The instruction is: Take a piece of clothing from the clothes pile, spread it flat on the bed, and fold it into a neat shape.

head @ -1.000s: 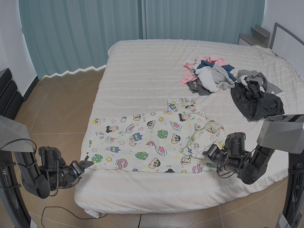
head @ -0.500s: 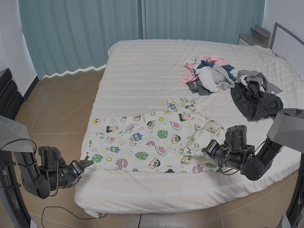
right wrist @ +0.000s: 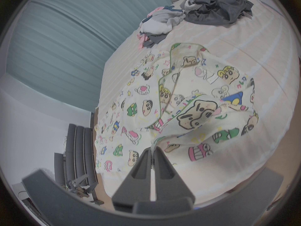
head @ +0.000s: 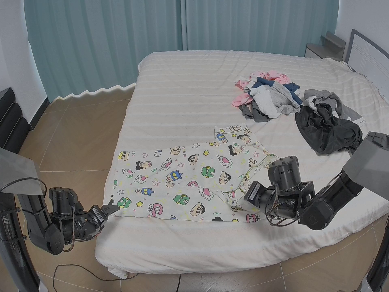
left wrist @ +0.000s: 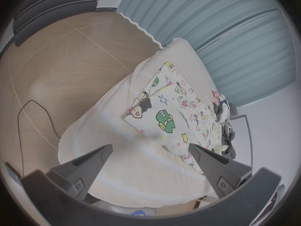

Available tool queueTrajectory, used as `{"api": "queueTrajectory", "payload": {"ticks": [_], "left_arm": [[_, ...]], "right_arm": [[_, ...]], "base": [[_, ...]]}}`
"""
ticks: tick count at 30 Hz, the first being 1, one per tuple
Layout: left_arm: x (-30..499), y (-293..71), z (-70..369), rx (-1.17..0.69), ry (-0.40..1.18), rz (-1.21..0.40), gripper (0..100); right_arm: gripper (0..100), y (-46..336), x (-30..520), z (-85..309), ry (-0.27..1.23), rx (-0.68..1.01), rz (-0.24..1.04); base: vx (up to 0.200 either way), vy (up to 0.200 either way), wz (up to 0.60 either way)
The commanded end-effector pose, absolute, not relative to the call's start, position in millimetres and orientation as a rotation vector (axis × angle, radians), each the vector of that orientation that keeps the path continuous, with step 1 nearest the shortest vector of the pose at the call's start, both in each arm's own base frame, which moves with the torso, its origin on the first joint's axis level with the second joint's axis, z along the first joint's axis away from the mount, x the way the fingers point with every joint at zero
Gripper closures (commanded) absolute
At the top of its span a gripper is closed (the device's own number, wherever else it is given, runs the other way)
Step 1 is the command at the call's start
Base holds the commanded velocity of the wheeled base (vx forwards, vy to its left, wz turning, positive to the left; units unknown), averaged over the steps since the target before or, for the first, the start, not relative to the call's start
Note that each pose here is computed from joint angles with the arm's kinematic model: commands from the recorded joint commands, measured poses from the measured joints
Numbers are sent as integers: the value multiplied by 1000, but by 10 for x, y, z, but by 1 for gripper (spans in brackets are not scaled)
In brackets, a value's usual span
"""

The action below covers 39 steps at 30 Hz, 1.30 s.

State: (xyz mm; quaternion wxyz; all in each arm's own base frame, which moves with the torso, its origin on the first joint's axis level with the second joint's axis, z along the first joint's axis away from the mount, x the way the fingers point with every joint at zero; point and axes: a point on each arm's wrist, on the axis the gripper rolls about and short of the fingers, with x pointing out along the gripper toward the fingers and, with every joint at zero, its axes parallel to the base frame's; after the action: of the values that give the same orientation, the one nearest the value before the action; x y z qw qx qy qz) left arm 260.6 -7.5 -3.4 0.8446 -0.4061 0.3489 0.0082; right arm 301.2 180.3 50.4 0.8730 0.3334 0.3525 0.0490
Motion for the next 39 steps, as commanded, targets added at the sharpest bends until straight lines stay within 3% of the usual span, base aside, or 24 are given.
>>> {"api": "queueTrajectory", "payload": {"ticks": [1, 13, 14, 27, 39], "left_arm": [[2607, -76, -34, -857, 736, 17, 0], [2610, -76, -37, -857, 736, 17, 0], [2610, -76, -37, -857, 736, 17, 0], [2606, -76, -42, -857, 739, 18, 0], [2606, -80, -42, -857, 740, 17, 0]], "right_arm": [[100, 1913, 2959, 514, 758, 680, 128], [100, 1780, 2956, 338, 848, 651, 41], [0, 1773, 2944, 326, 854, 649, 39], [0, 1504, 2983, 305, 858, 693, -23], [0, 1219, 3242, 271, 734, 867, -80]], "base": [[0, 0, 0], [0, 0, 0], [0, 0, 0], [0, 0, 0], [0, 0, 0]]}}
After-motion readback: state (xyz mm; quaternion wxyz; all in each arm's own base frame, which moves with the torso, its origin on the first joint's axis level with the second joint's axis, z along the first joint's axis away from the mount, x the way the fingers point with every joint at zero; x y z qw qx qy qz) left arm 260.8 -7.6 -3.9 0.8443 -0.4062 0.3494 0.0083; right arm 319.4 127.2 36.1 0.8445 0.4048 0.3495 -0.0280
